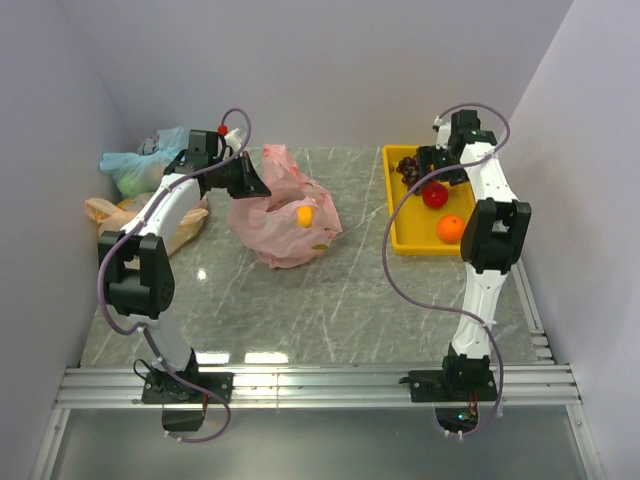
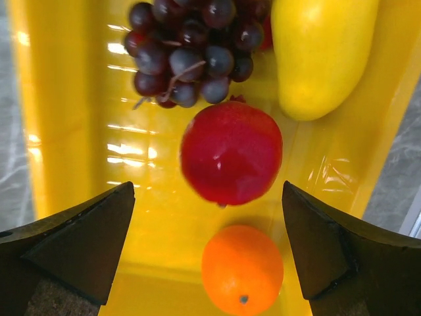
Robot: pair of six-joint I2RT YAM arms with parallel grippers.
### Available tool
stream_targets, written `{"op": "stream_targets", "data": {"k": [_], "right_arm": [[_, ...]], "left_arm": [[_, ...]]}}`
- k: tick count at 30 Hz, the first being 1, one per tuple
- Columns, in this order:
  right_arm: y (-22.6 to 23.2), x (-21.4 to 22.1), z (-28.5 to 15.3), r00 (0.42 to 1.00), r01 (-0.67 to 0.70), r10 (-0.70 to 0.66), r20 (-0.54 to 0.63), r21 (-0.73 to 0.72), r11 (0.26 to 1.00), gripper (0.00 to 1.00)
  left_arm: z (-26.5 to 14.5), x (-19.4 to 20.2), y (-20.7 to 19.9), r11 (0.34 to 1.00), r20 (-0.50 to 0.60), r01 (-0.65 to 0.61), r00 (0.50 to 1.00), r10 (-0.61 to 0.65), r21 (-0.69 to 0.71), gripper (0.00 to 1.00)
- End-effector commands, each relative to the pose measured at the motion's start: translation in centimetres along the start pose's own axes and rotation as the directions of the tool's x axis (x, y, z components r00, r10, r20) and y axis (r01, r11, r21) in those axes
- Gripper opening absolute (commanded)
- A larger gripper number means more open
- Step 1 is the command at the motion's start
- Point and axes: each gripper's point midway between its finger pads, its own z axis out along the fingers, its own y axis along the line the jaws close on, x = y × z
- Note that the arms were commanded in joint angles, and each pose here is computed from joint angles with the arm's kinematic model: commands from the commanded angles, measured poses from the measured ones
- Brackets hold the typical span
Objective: Place the fake fruits into the plastic bag and tie a complex knot
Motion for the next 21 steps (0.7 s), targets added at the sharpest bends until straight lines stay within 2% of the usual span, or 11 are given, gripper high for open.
{"op": "stream_targets", "data": {"k": [1, 9, 15, 16, 19, 21], "right_arm": [[-1.2, -0.3, 0.3, 1.0, 0.026, -0.026, -0.003, 0.05, 0.998, 1.0], [-1.3, 1.0, 3.2, 0.999, 0.039, -0.037, -0.039, 0.041, 0.998, 0.97], [-1.9, 1.2, 3.2, 0.999, 0.025, -0.022, -0.049, 0.058, 0.998, 0.81], [-1.9, 1.2, 3.2, 0.998, 0.025, -0.022, -0.05, 0.056, 0.998, 0.75], [-1.6, 0.6, 1.7, 0.999, 0.037, -0.036, -0.037, 0.039, 0.999, 0.63], [-0.8, -0.1, 0.4, 0.999, 0.047, -0.047, -0.004, -0.005, 0.999, 0.59]], "left_arm": [[-0.2, -1.4, -1.0, 0.999, 0.032, -0.028, 0.999, 0.027, 0.037, 0.0], [0.0, -1.3, -0.8, 0.999, 0.026, -0.027, 0.999, 0.026, 0.036, 0.0], [0.1, -1.3, -0.9, 0.999, 0.024, -0.014, 1.0, 0.013, 0.044, 0.0], [0.1, -1.2, -0.9, 0.999, 0.021, -0.011, 1.0, 0.01, 0.043, 0.0], [0.0, -1.4, -0.9, 0.999, 0.026, -0.015, 1.0, 0.014, 0.042, 0.0], [0.1, -1.3, -0.9, 0.999, 0.024, -0.015, 1.0, 0.014, 0.041, 0.0]]}}
